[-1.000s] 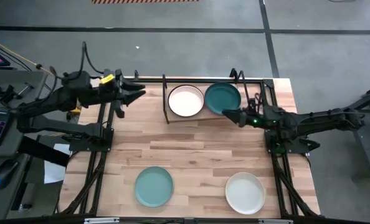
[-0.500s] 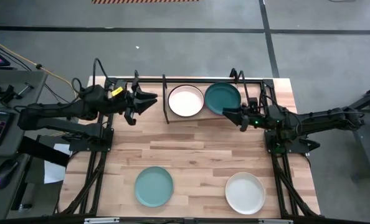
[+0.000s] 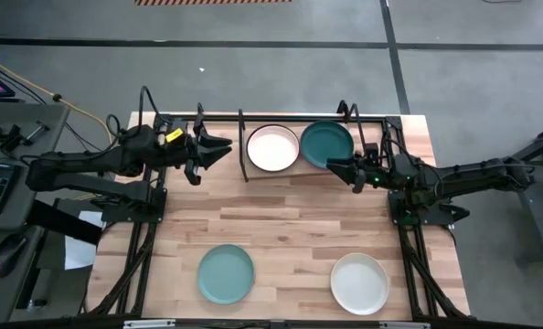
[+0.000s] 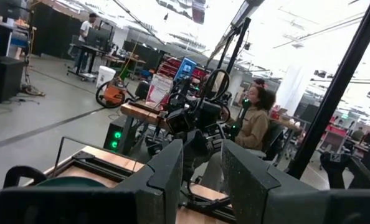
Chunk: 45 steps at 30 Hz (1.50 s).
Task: Place and stack plates onto a shelf
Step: Stack the blue plate on top of the light pink plate on the shelf
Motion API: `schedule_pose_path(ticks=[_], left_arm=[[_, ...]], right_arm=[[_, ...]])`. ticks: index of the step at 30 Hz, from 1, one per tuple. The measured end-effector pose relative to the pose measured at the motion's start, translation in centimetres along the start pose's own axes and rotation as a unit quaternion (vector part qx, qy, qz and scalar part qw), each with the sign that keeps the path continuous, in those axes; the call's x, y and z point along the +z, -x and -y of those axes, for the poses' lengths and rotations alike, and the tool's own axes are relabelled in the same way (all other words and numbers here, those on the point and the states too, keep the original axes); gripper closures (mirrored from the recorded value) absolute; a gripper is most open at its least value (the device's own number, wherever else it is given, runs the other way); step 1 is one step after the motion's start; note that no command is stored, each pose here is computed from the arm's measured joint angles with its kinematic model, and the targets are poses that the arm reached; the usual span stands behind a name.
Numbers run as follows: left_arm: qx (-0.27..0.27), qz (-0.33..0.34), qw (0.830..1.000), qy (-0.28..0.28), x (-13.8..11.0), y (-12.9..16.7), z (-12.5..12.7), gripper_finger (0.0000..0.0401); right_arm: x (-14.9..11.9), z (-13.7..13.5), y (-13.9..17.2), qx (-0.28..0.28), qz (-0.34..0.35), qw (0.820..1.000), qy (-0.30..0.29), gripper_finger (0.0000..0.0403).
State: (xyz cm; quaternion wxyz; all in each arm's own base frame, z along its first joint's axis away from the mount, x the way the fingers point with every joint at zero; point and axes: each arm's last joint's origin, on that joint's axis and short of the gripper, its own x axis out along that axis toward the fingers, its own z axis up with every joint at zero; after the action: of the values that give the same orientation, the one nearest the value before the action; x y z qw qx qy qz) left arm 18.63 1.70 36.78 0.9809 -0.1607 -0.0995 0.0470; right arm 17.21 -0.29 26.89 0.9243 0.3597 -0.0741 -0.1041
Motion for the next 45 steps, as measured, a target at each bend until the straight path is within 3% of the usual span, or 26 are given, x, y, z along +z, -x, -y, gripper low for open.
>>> schedule_pose_path(ticks=[14,19,24,28,34,45], left_arm=[[0.0,0.001,1.0,0.001,0.0,0.0,0.0,0.0302],[0.002,-0.012,1.0,0.028,-0.2,0.0,-0.1,0.0302],[0.033,-0.089,0.994,0.049,-1.7,0.2,-0.6,0.0302],[0.041,-0.108,0.991,0.07,-2.1,0.3,-0.6,0.0302],[0.024,-0.079,0.996,0.04,-1.6,0.1,-0.4,0.0302],[0.049,-0.057,0.997,0.034,-1.3,0.1,-0.5,0.0302]], right_arm=[[0.2,-0.2,0.0,0.009,0.012,1.0,-0.004,0.0242],[0.9,-0.9,-0.1,0.019,0.024,1.0,0.0,0.0242],[2.0,-2.2,-1.2,0.003,-0.002,0.999,0.045,0.0242],[1.9,-3.2,-3.2,-0.005,-0.074,0.995,0.066,0.0242],[-1.3,-3.5,-7.1,-0.02,-0.208,0.976,0.06,0.0242],[-10.9,-4.1,-12.6,-0.046,-0.38,0.924,0.019,0.0242]])
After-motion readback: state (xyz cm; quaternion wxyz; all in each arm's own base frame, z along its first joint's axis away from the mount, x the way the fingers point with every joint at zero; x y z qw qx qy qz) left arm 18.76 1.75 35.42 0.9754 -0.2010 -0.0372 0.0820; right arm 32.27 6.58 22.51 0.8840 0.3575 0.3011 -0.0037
